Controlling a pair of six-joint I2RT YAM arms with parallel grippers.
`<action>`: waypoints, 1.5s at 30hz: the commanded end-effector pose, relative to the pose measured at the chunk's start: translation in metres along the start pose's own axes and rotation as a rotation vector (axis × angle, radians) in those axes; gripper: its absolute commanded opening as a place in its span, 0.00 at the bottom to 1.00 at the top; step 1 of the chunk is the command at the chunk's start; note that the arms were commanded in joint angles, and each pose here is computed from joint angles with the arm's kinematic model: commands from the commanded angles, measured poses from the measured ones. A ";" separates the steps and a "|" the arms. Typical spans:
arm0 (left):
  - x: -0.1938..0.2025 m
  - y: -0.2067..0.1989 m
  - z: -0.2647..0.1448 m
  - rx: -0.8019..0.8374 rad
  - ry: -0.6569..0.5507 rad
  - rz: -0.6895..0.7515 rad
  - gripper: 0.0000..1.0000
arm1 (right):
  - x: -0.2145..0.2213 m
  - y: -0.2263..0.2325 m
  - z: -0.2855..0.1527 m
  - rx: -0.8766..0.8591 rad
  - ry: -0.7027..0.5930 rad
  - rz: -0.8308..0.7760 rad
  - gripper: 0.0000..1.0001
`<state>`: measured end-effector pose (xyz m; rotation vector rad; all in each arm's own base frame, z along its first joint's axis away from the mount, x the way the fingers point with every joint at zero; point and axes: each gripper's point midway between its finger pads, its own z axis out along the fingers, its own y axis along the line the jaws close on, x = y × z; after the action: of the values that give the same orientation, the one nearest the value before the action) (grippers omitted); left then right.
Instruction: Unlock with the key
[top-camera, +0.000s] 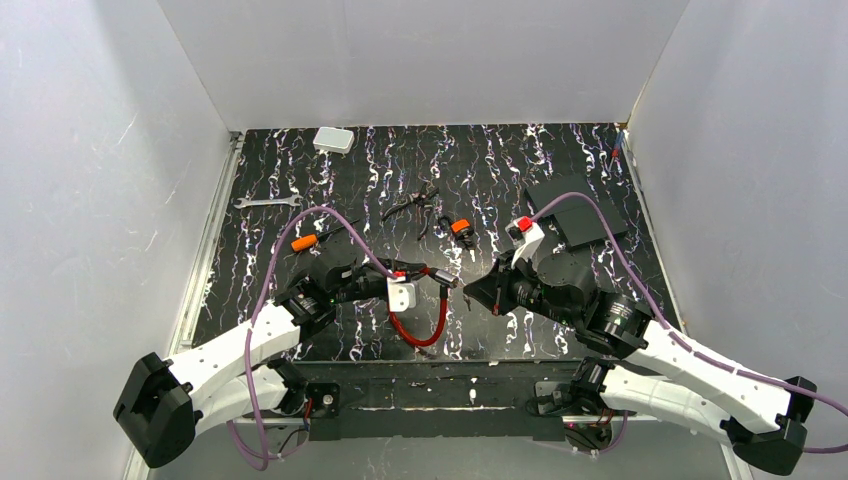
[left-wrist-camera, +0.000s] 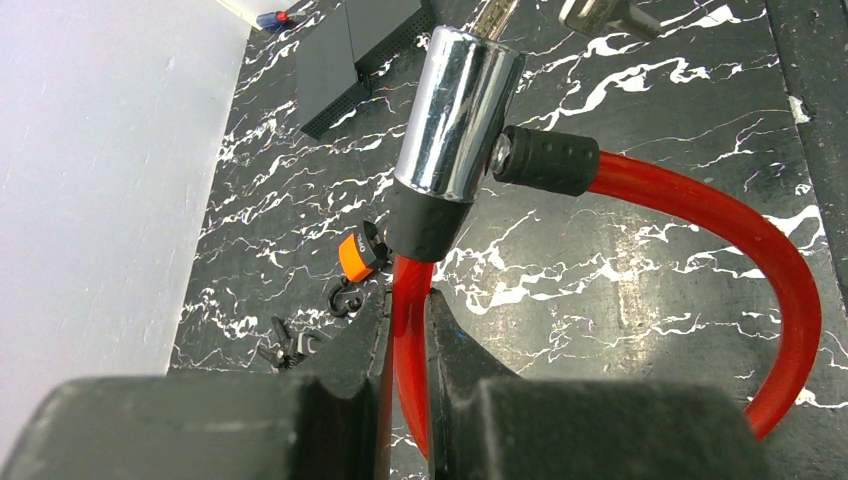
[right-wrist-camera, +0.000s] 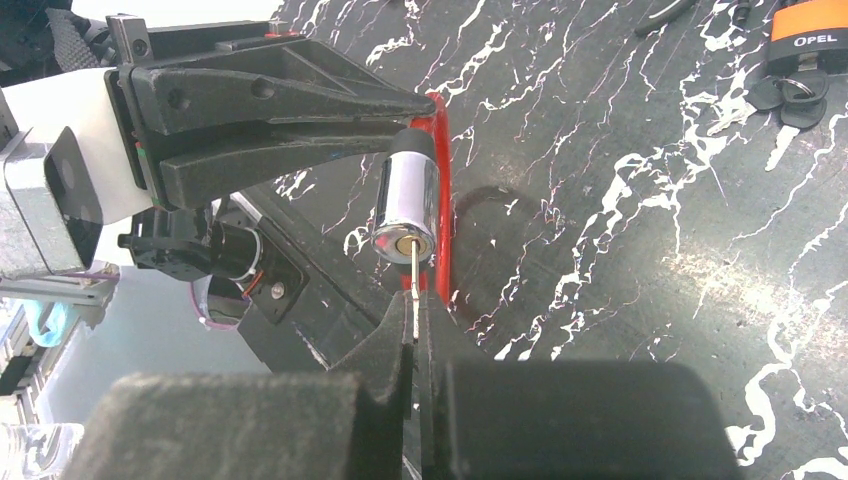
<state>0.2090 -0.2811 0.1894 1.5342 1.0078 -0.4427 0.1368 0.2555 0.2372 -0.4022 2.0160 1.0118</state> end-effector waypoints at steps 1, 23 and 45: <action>-0.014 0.005 -0.002 -0.024 -0.051 0.055 0.00 | -0.027 0.019 -0.006 -0.046 -0.065 0.004 0.01; -0.013 0.004 -0.002 -0.030 -0.039 0.096 0.00 | -0.015 0.020 -0.002 -0.013 0.057 0.004 0.01; -0.011 0.005 -0.003 -0.041 -0.027 0.112 0.00 | -0.009 0.017 0.000 0.024 0.127 -0.002 0.01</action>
<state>0.2069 -0.2810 0.1861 1.5640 0.9543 -0.3811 0.1329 0.2621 0.2380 -0.4589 2.1570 0.9542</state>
